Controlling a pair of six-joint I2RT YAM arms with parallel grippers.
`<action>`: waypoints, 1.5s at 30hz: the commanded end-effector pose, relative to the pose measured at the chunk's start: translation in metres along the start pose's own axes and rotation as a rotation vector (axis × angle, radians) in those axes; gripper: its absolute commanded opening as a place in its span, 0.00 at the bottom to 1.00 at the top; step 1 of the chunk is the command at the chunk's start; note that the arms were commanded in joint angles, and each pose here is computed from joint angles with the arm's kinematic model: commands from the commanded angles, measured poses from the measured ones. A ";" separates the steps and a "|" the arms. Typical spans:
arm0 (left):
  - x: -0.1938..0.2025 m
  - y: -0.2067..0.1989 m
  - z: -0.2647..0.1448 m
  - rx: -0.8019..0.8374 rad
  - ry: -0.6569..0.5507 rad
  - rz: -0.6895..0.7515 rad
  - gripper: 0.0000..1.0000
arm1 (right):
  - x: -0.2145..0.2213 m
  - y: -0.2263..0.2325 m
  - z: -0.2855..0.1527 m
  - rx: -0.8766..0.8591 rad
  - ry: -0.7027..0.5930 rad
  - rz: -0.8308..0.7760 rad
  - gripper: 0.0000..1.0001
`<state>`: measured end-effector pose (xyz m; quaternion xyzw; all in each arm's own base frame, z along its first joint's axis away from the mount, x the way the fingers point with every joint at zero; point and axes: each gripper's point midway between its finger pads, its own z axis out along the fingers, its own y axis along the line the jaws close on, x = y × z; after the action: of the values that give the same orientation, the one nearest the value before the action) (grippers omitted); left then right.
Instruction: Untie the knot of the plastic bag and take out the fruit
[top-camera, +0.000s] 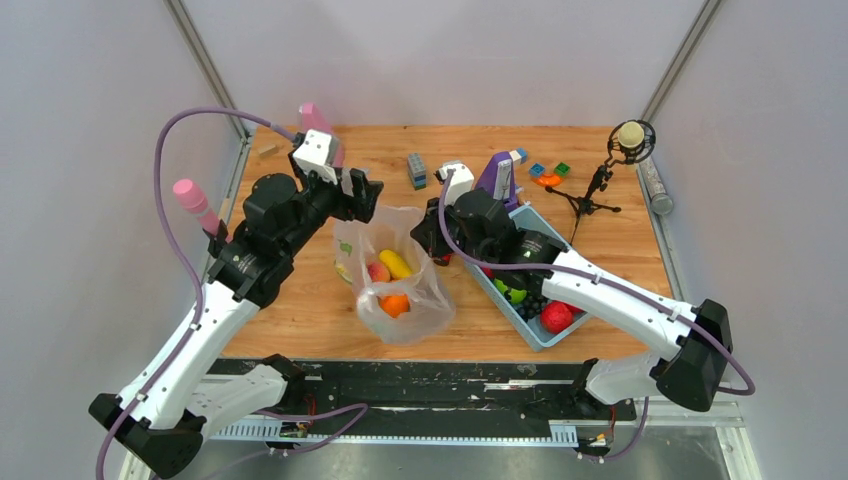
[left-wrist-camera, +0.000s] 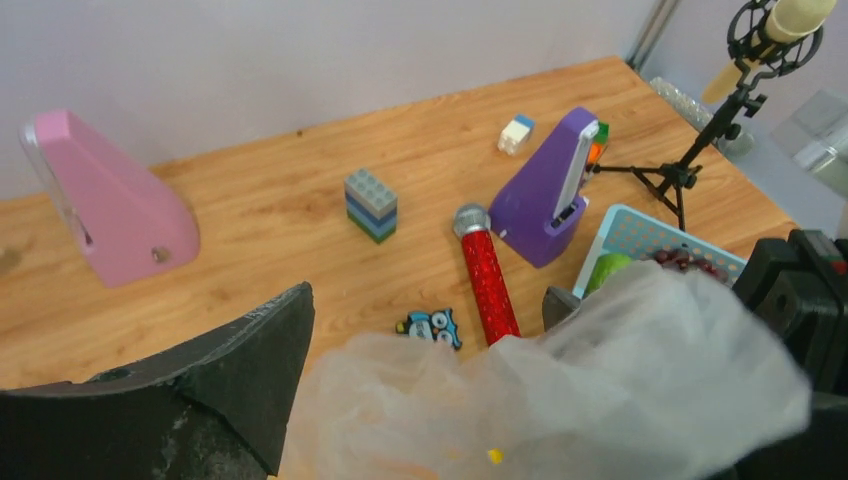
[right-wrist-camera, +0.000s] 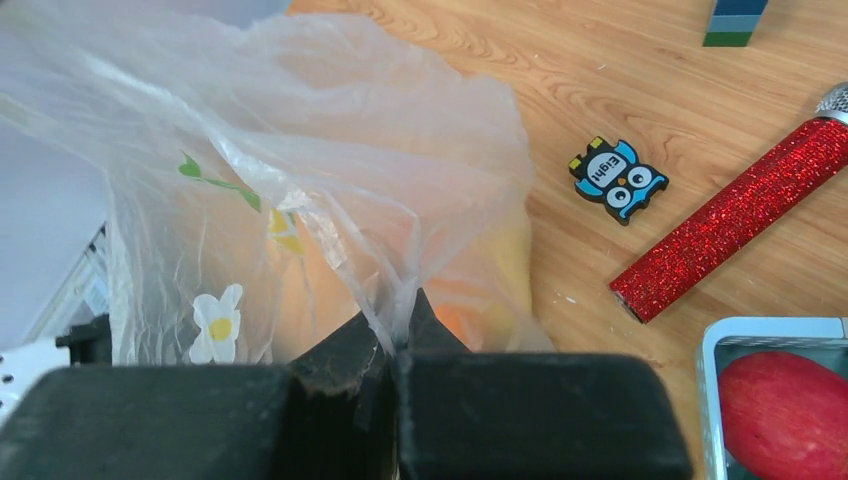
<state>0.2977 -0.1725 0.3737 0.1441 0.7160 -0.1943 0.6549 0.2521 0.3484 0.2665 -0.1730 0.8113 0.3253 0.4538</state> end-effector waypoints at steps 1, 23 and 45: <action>-0.013 0.010 -0.018 -0.073 -0.003 -0.076 0.96 | -0.038 0.007 -0.007 0.010 -0.128 0.124 0.00; 0.089 0.006 -0.067 -0.098 0.182 -0.347 1.00 | -0.033 0.002 0.003 0.029 -0.118 0.200 0.00; 0.138 0.018 -0.074 -0.179 0.294 -0.350 0.24 | -0.014 -0.031 0.004 0.110 -0.095 0.184 0.00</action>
<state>0.2295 -0.1445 0.2342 0.0048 0.8378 -0.2382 0.4912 0.2675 0.3405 0.2557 -0.0765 0.8291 0.3302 0.4446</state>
